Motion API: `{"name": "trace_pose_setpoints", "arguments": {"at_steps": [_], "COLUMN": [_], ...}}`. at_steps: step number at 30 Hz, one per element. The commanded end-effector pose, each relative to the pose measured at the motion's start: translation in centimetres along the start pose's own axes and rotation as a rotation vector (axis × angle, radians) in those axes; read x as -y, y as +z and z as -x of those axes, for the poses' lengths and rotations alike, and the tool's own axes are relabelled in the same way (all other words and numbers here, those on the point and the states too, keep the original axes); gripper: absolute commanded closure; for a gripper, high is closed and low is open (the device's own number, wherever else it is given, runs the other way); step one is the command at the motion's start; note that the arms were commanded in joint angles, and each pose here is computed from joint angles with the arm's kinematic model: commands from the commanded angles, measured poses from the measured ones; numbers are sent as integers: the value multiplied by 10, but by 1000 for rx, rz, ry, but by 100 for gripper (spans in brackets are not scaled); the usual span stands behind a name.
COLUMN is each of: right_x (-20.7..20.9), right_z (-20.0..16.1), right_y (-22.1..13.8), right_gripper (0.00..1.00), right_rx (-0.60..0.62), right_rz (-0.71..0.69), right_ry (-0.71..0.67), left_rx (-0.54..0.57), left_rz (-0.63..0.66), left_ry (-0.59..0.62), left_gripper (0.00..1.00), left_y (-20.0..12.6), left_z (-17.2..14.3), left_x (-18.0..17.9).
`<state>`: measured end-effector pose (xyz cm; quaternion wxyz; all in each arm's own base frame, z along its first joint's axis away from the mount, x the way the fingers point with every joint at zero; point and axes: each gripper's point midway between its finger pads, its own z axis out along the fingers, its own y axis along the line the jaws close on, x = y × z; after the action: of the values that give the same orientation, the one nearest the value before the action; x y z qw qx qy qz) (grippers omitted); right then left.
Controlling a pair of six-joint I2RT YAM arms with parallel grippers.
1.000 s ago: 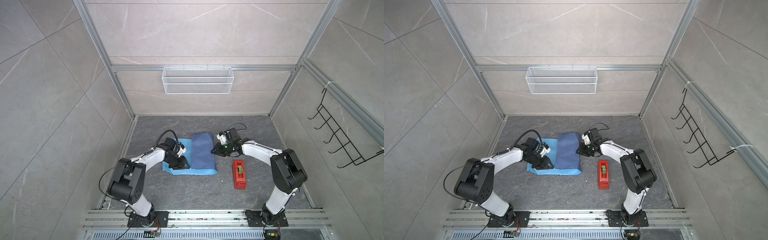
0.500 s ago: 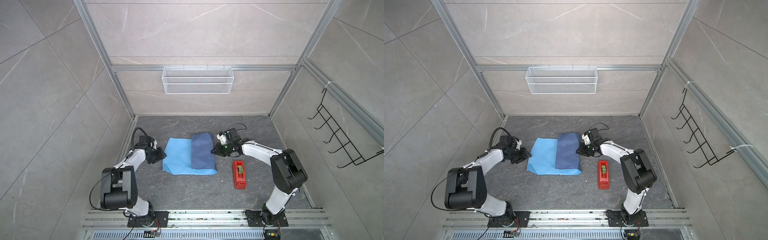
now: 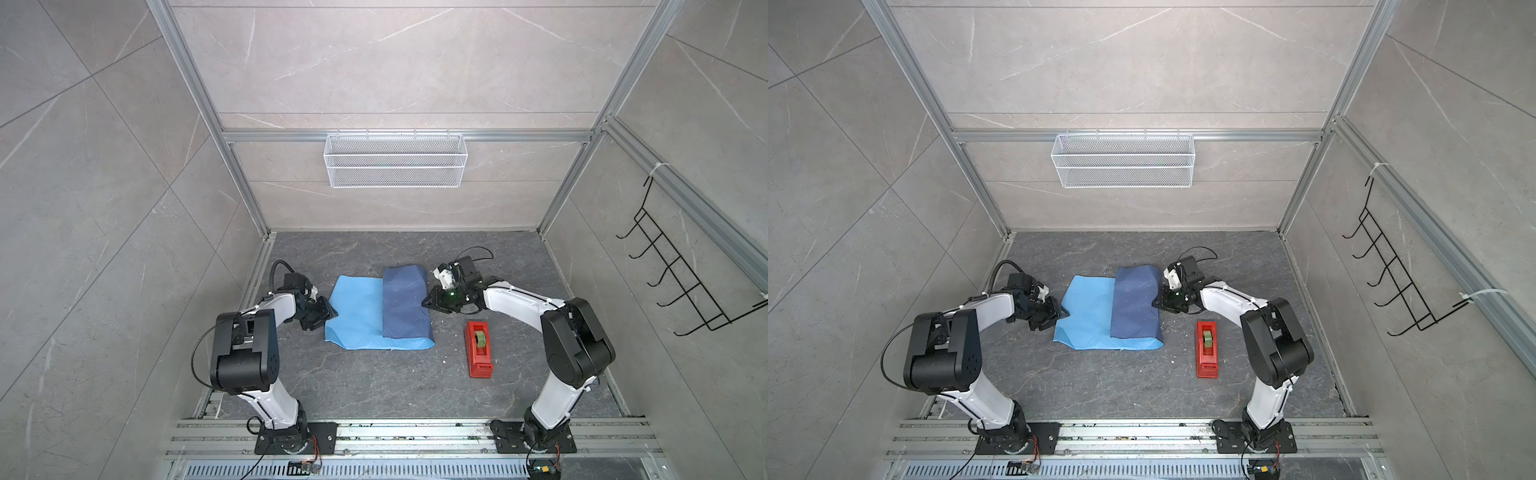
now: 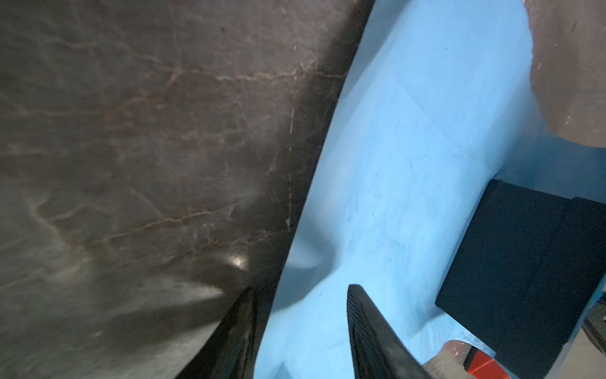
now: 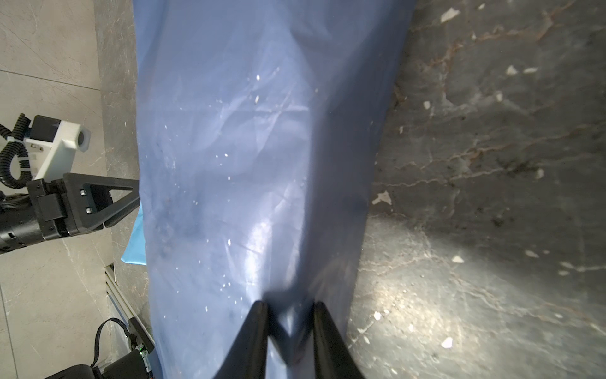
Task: Wrap a gift box in wrapping paper
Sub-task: Fold the wrapping paper for the gift box.
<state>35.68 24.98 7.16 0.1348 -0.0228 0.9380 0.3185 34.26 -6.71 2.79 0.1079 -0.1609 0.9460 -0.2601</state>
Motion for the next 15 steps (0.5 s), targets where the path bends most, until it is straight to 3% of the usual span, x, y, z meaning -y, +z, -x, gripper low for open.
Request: {"name": "trace_pose_setpoints", "arguments": {"at_steps": [1, 12, 15], "right_x": [87, 88, 86], "right_z": [-72, -69, -68], "right_y": [27, 26, 26], "right_gripper": [74, 74, 75], "right_rx": [-208, -206, -206], "right_rz": [-297, -311, -304], "right_ry": [95, 83, 90], "left_rx": [-29, 1, 3], "left_rz": [-62, -94, -128], "left_ry": [8, 46, 66], "left_gripper": [52, 100, 100], "left_y": [0, -19, -26], "left_z": [13, 9, 8], "left_x": [17, 34, 46]}}
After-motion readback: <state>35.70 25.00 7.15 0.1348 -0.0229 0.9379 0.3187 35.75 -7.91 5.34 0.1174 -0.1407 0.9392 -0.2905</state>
